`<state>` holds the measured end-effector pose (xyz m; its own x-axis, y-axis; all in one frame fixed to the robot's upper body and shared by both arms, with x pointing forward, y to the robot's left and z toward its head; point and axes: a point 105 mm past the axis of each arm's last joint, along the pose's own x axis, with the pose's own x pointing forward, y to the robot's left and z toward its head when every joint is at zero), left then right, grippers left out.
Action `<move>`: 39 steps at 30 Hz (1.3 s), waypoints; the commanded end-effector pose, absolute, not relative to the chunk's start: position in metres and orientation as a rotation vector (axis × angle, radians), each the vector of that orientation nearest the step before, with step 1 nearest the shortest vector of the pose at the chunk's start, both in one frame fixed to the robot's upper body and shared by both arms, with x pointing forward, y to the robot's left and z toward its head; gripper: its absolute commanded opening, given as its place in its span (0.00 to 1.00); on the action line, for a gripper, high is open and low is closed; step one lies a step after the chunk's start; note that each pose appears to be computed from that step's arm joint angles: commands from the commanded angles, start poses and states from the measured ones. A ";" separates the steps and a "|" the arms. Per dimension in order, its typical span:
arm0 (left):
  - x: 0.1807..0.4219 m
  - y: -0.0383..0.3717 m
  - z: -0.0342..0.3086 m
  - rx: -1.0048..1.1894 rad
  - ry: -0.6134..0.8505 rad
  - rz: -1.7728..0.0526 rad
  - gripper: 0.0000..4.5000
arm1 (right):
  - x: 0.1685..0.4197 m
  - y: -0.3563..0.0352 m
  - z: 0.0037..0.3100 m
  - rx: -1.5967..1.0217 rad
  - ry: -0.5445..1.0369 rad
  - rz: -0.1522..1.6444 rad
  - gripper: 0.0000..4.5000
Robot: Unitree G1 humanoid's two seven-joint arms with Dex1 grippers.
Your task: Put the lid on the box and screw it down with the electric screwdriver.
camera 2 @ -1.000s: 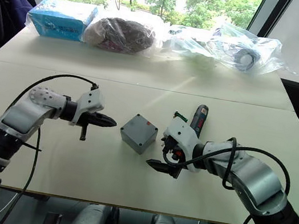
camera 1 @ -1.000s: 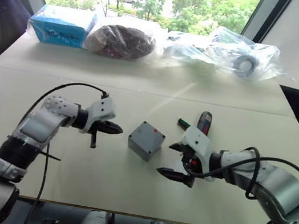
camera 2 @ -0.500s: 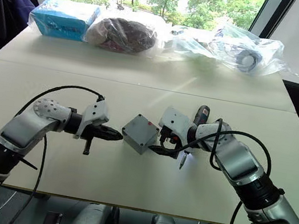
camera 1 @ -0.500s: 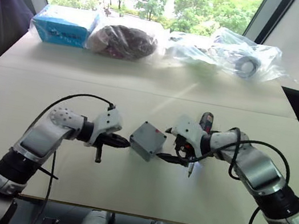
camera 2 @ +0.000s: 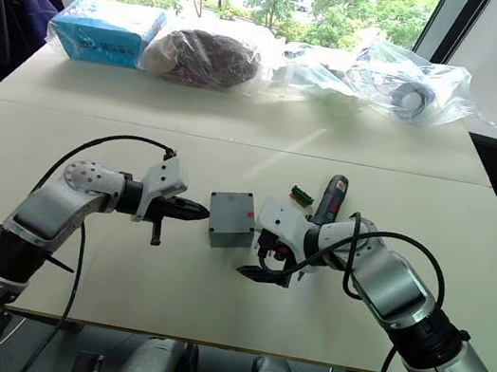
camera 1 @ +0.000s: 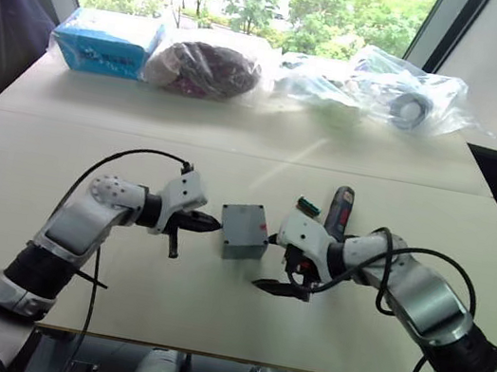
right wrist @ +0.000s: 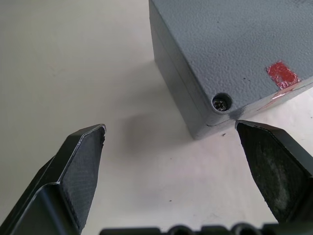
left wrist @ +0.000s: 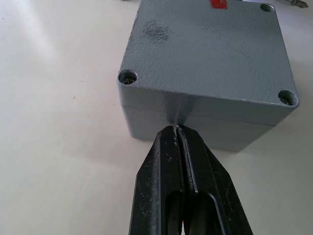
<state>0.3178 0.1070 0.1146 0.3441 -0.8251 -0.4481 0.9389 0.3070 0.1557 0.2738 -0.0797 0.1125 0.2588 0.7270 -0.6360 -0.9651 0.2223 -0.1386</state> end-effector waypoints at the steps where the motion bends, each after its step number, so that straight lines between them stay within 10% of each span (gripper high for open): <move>1: 0.325 0.102 0.129 0.438 0.232 -1.181 0.00 | 0.267 -0.069 0.125 -0.565 0.425 1.266 0.99; 15: 0.319 0.119 0.132 0.475 0.285 -1.214 0.00 | 0.275 -0.086 0.140 -0.569 0.417 1.190 0.99; 22: 0.329 0.129 0.179 0.346 0.175 -1.183 0.00 | 0.343 -0.149 0.213 -0.344 0.247 0.811 0.99; 30: 0.323 0.106 0.188 0.327 0.138 -1.251 0.00 | 0.369 -0.149 0.179 -0.464 0.331 0.797 0.99; 39: 0.316 0.103 0.179 0.307 0.147 -1.233 0.00 | 0.398 -0.155 0.162 -0.525 0.423 0.731 0.54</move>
